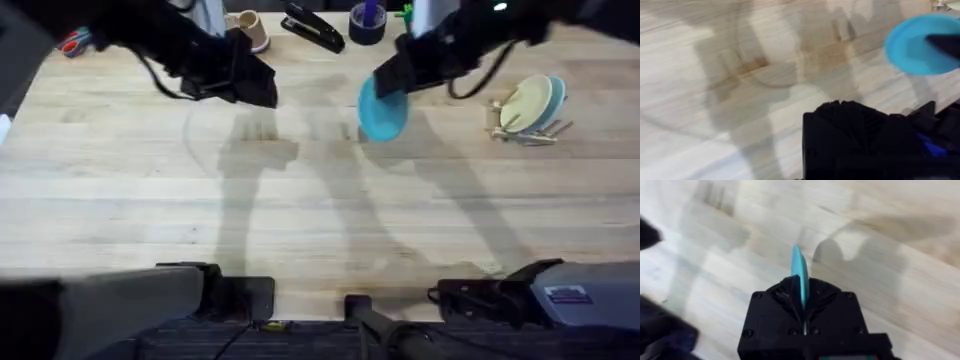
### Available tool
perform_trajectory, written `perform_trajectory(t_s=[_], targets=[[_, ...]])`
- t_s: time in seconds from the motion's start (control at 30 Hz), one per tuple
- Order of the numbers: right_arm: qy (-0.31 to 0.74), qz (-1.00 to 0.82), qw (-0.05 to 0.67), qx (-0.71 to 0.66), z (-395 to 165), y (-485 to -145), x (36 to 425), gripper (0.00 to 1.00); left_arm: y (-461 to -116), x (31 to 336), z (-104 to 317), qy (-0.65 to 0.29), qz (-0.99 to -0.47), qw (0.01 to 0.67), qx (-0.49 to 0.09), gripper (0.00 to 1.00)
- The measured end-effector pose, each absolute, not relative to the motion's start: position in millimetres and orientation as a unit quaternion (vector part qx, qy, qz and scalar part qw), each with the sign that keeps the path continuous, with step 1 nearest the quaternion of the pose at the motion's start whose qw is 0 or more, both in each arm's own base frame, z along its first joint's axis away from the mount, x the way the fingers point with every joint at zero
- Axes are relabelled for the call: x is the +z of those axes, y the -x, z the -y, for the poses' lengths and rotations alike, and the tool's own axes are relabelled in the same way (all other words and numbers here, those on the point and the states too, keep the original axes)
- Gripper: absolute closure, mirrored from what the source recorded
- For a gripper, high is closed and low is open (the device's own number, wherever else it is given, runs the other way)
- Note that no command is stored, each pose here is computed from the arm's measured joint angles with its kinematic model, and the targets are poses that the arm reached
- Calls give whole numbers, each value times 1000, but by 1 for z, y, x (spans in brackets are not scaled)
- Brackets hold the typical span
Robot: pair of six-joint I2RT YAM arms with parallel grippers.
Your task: Pick up the plates from the table one by one and place each into a slot on the dish rack.
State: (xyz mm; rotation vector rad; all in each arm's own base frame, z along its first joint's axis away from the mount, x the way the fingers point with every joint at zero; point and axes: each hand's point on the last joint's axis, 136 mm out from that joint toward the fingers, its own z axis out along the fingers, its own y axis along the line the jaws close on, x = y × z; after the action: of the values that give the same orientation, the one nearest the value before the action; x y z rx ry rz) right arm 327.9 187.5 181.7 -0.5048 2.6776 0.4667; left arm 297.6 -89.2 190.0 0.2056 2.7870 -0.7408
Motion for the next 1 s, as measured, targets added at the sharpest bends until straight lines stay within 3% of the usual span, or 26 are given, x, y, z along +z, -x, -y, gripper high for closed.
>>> perform_trajectory(t_s=[0.47, 0.7, 0.87, 1.0], targets=[[103, -951, 292, -8, -78, -291, 258, 971, -250, 248, 68, -82, -955, 220, -183, 952], [19, -946, 317, -57, -21, -270, 281, 971, -239, 256, 67, -84, -952, 233, -178, 835], [-41, -937, 338, -83, 15, -261, 294, 971, -239, 255, 65, -85, -953, 232, -174, 64], [-82, -931, 339, -103, 39, -256, 297, 971, -239, 255, 65, -84, -954, 232, -173, 7]])
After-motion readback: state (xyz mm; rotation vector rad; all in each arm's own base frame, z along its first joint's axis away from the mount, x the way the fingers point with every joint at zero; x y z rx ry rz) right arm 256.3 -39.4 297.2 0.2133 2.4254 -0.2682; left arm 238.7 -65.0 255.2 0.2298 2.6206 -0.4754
